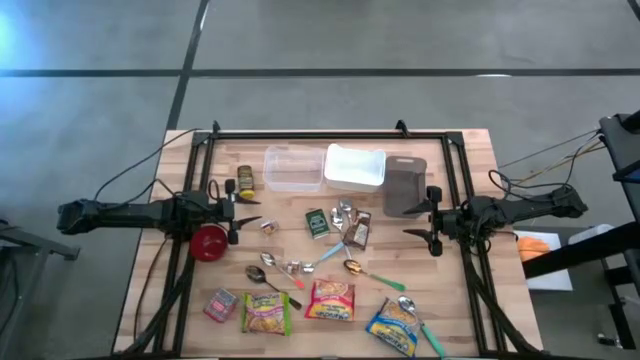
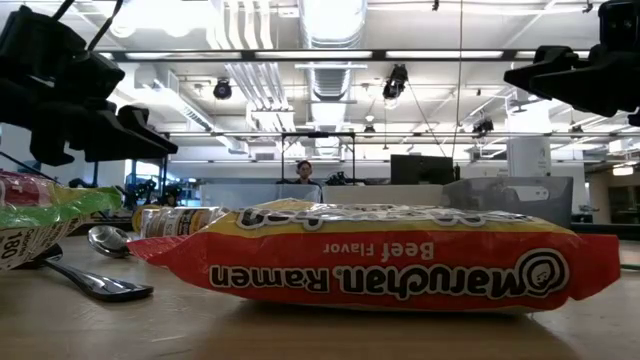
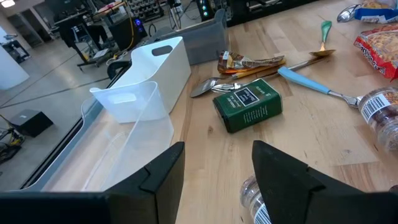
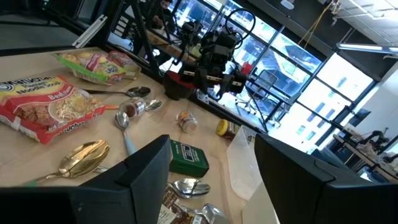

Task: Pick & Place Food Item
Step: Put the top brown seasoning bottle into the black bin

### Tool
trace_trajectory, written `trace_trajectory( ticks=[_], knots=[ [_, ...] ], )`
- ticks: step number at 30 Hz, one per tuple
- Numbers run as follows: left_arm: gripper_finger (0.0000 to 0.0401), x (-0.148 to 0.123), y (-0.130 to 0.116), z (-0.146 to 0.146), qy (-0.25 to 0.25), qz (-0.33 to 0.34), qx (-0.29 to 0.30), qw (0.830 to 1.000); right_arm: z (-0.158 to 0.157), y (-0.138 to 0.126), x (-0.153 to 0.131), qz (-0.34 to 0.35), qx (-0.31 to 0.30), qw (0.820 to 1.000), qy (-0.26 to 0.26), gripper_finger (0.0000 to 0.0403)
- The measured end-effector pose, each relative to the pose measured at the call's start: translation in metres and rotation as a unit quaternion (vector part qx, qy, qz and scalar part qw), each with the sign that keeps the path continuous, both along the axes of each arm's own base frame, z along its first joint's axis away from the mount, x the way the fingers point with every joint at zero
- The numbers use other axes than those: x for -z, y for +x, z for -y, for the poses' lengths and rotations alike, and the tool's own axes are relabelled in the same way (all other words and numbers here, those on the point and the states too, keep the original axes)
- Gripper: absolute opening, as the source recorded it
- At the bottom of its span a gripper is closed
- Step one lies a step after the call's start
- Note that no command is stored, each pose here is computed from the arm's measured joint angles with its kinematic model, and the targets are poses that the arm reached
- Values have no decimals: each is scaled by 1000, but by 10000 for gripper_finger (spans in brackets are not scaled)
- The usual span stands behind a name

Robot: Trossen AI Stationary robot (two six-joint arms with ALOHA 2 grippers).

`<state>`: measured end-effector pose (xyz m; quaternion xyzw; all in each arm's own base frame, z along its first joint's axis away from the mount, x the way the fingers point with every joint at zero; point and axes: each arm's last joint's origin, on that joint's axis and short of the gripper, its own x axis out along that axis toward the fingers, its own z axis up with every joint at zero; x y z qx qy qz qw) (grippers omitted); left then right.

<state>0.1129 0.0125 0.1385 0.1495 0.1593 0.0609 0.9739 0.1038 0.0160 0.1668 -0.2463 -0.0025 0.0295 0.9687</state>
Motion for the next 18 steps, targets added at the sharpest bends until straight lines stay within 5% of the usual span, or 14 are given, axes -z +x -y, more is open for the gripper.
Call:
trace_trajectory(
  ticks=[18],
  knots=[
    [189,0,0,0,2,0,1,1000,0,0,0,1,0,1000,-18,233]
  ],
)
